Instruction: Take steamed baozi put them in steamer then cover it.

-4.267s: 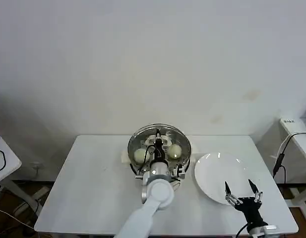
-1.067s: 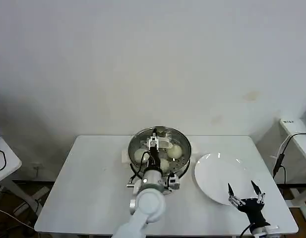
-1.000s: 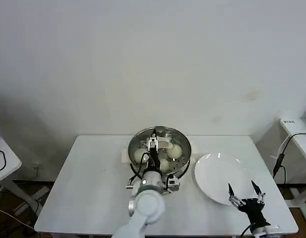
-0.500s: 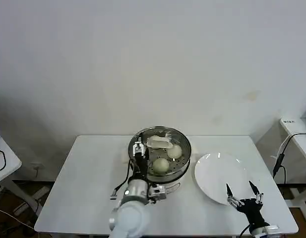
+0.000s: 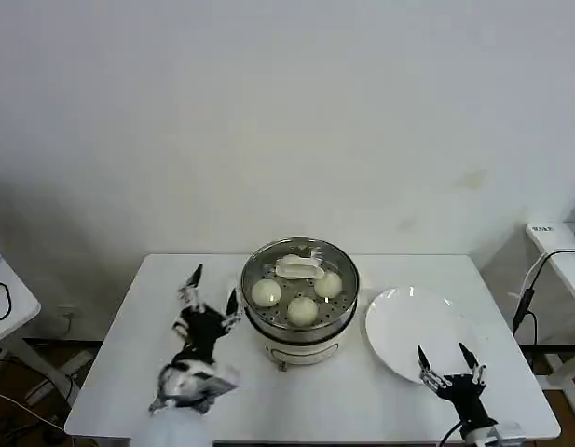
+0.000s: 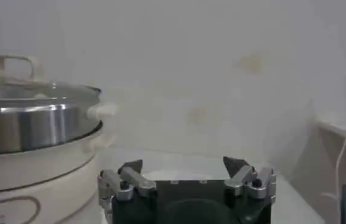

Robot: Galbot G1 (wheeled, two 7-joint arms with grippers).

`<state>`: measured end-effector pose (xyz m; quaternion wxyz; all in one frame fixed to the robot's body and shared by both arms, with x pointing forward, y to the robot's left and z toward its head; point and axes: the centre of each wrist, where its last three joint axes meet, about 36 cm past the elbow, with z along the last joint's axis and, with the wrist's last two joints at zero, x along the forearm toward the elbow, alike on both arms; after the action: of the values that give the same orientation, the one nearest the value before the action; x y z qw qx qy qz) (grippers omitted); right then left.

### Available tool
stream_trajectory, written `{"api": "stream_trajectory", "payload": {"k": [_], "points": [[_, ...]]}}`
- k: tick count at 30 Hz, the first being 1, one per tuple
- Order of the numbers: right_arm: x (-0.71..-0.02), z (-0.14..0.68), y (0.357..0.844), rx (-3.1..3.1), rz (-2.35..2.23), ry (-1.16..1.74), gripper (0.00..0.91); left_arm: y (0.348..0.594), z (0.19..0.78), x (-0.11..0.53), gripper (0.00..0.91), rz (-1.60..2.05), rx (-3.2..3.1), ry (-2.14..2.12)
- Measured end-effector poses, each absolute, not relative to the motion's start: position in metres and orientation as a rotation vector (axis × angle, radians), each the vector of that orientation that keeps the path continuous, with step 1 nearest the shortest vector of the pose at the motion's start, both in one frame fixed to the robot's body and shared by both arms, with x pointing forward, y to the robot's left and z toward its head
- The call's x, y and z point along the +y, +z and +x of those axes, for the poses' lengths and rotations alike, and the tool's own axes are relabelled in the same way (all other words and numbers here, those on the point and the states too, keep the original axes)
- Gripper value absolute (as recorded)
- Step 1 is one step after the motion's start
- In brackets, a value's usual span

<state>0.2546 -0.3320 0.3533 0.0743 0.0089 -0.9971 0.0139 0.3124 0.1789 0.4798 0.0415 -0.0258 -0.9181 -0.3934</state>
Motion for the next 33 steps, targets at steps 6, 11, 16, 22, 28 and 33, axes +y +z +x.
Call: {"api": "stream_trajectory", "payload": {"k": [6,11,16,22,28,33], "points": [[-0.329,0.251,0.347,-2.974,0.032,0.019,0.907,0.464,0.298,0.215,0.907,-0.092,-2.833,-0.952],[-0.327,0.25,0.344,-2.97,0.03,0.001,0.907,0.447,0.291,0.237,0.907,-0.084,-2.833,-0.791],[-0.325,0.245,0.339,-2.961,0.024,-0.008,0.907,0.437,0.281,0.253,0.907,-0.07,-2.829,-0.686],[-0.324,0.242,0.337,-2.945,0.017,0.006,0.907,0.429,0.276,0.264,0.907,-0.068,-2.826,-0.607],[-0.321,0.243,0.34,-2.948,0.031,-0.005,0.907,0.425,0.274,0.268,0.907,-0.082,-2.83,-0.553],[-0.321,0.244,0.34,-2.949,0.034,-0.004,0.907,0.422,0.271,0.27,0.907,-0.089,-2.822,-0.521]]}}
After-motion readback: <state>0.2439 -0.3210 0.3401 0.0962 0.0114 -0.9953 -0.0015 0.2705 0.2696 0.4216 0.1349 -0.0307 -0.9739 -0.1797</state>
